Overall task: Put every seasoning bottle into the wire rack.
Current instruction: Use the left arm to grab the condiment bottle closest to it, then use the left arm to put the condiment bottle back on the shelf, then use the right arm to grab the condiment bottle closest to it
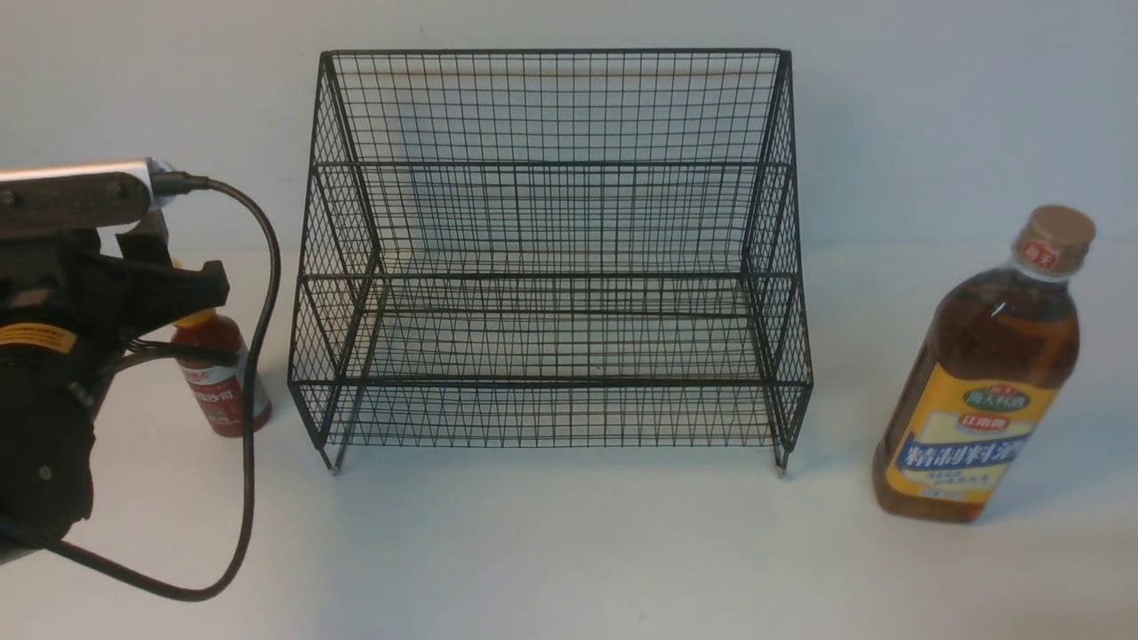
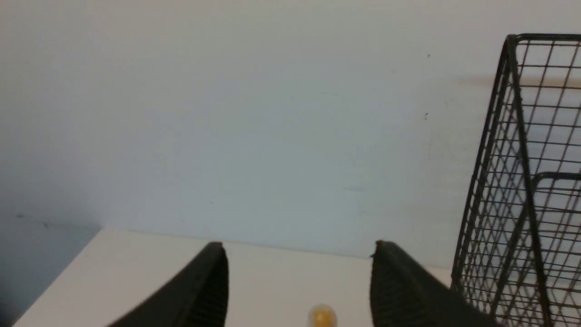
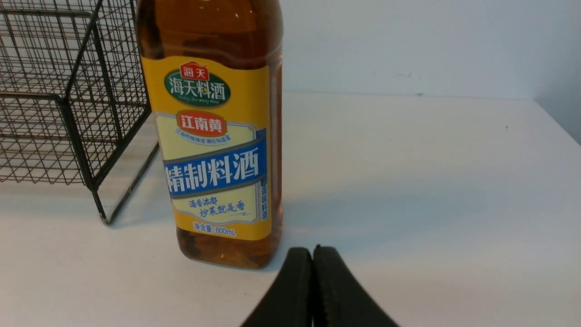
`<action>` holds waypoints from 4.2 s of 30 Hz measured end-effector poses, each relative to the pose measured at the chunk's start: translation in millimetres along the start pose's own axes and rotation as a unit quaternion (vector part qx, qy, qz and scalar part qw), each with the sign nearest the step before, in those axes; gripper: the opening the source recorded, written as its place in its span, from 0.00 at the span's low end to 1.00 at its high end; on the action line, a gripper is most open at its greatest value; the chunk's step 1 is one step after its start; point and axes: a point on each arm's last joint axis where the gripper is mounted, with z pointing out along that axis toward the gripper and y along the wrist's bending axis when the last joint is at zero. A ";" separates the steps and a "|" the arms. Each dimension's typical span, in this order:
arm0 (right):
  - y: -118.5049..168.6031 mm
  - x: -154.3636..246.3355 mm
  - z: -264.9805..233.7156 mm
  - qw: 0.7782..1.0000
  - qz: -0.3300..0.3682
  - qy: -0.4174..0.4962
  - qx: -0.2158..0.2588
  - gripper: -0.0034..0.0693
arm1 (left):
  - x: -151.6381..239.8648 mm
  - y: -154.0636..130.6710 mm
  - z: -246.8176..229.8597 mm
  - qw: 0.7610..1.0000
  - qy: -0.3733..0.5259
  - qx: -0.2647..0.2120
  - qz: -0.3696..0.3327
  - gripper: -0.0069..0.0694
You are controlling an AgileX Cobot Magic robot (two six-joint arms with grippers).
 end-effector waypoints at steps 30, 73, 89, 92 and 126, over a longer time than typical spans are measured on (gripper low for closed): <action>0.0 0.1 0.0 1.000 -0.005 0.000 0.000 0.03 | 47.0 -6.0 50.7 0.998 0.055 -0.028 0.027 0.60; 0.0 0.1 0.0 1.000 -0.005 0.000 0.000 0.03 | -89.2 -88.5 -58.3 0.967 0.009 0.254 0.028 0.43; 0.0 0.1 0.0 1.000 -0.003 0.000 0.000 0.03 | -37.6 -111.9 -17.3 0.969 0.048 0.237 0.053 0.42; 0.0 0.1 0.0 1.000 -0.002 0.000 0.000 0.03 | -31.0 -113.3 -15.7 0.967 0.068 0.240 0.058 0.42; 0.0 0.1 0.0 1.000 -0.001 0.000 0.000 0.03 | -93.6 -83.2 -91.7 0.947 0.080 0.305 0.057 0.49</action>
